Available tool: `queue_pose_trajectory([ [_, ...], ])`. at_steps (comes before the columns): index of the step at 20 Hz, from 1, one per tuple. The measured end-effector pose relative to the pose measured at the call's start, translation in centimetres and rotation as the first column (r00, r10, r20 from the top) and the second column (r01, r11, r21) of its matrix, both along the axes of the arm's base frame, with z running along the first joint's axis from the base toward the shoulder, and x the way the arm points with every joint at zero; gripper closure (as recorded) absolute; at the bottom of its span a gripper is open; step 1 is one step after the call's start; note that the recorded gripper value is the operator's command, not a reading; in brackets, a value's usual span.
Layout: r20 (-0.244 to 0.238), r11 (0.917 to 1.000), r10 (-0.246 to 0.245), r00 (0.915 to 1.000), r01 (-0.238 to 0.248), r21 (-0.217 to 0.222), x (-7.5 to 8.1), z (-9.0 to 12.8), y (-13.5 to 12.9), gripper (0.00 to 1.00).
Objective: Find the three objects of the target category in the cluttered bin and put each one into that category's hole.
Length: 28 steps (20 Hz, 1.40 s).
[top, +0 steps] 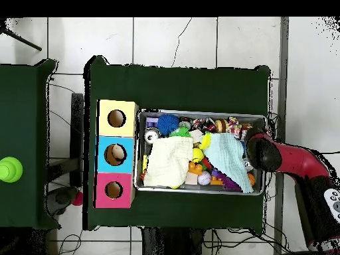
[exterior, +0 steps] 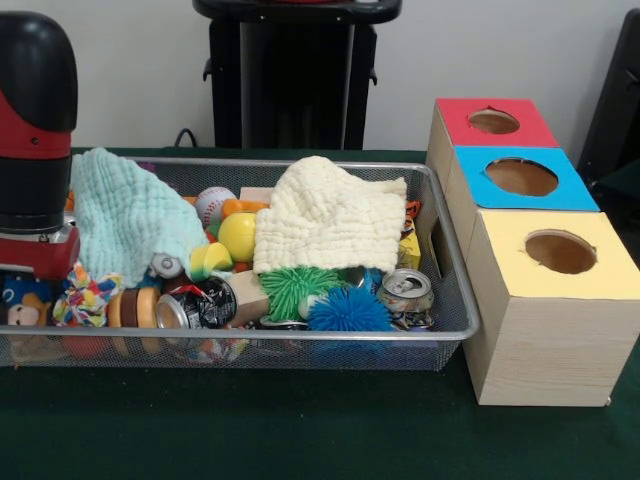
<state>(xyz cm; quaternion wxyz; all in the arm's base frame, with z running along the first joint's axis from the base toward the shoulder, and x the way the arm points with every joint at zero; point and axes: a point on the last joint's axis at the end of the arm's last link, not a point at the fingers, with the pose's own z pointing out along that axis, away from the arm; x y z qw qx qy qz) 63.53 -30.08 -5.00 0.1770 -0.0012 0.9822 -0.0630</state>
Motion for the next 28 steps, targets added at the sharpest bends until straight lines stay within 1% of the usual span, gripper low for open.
queue_pose_trajectory([
  [6, -0.001, 1.0000, 0.000, 1.0000, 0.000, 0.000, -0.04, -0.02, -0.01, 0.00],
  [7, -0.001, 1.0000, 0.000, 1.0000, 0.000, 0.000, -0.05, -0.02, -0.01, 1.00],
  [21, 0.000, 1.0000, 0.000, 1.0000, 0.000, 0.001, -0.04, -0.01, 0.00, 1.00],
  [22, -0.001, 1.0000, 0.000, 1.0000, 0.000, 0.001, -0.05, -0.02, 0.01, 0.00],
  [28, -0.002, 1.0000, 0.000, 1.0000, 0.000, 0.002, -0.09, -0.08, 0.05, 0.00],
])
